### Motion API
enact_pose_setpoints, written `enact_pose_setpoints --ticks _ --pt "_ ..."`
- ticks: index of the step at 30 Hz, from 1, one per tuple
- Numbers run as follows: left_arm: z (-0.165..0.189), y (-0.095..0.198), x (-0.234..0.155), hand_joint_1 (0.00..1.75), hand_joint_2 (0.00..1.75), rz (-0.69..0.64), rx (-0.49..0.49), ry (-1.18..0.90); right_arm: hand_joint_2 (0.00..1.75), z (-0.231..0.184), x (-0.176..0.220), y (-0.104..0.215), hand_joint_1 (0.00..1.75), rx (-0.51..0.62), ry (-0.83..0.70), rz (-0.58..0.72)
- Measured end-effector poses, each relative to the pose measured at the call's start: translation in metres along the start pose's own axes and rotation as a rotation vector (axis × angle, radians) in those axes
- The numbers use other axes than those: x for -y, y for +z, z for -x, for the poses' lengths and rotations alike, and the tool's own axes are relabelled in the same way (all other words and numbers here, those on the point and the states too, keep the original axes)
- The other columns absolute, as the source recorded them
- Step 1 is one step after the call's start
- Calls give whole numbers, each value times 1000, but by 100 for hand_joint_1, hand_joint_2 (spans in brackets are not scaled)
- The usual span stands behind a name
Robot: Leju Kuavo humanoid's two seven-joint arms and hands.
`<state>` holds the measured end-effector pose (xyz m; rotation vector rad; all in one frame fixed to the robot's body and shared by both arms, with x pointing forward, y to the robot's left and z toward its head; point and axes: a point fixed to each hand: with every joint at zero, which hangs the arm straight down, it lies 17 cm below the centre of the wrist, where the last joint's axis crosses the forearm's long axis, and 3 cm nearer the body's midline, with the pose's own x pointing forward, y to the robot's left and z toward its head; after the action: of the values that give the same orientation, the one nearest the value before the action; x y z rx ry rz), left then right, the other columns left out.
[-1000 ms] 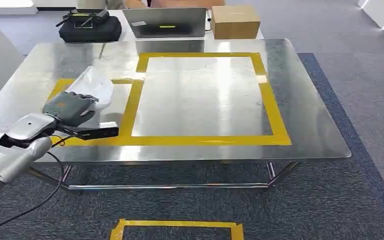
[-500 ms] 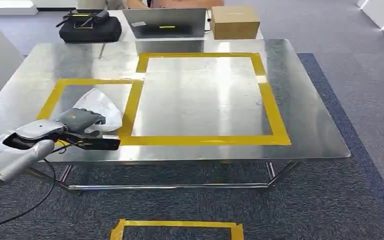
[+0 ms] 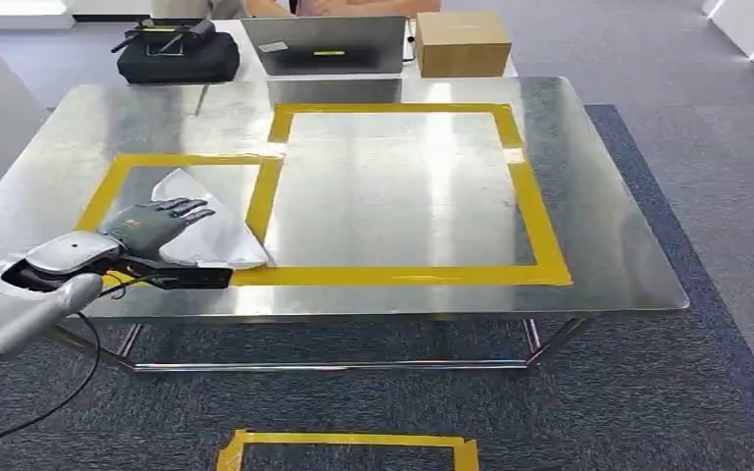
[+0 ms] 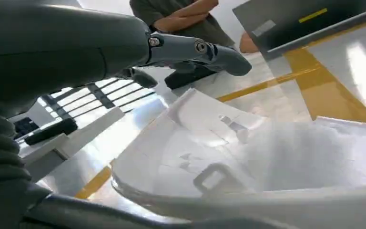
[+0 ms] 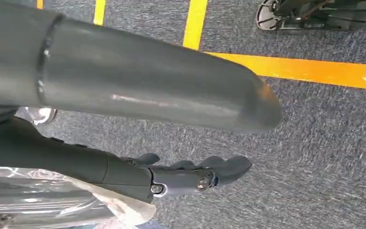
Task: Take the parts from the cabinet and place them on the table.
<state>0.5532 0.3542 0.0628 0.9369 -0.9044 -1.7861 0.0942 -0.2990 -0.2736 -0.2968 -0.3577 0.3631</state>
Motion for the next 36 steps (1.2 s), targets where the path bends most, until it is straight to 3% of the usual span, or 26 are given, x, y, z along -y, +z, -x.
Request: enact_pose_setpoints --ticks 36 --pt "23 2 -32 0 0 -133 -73 -33 0 3 8 -2 0 -1 19 16"
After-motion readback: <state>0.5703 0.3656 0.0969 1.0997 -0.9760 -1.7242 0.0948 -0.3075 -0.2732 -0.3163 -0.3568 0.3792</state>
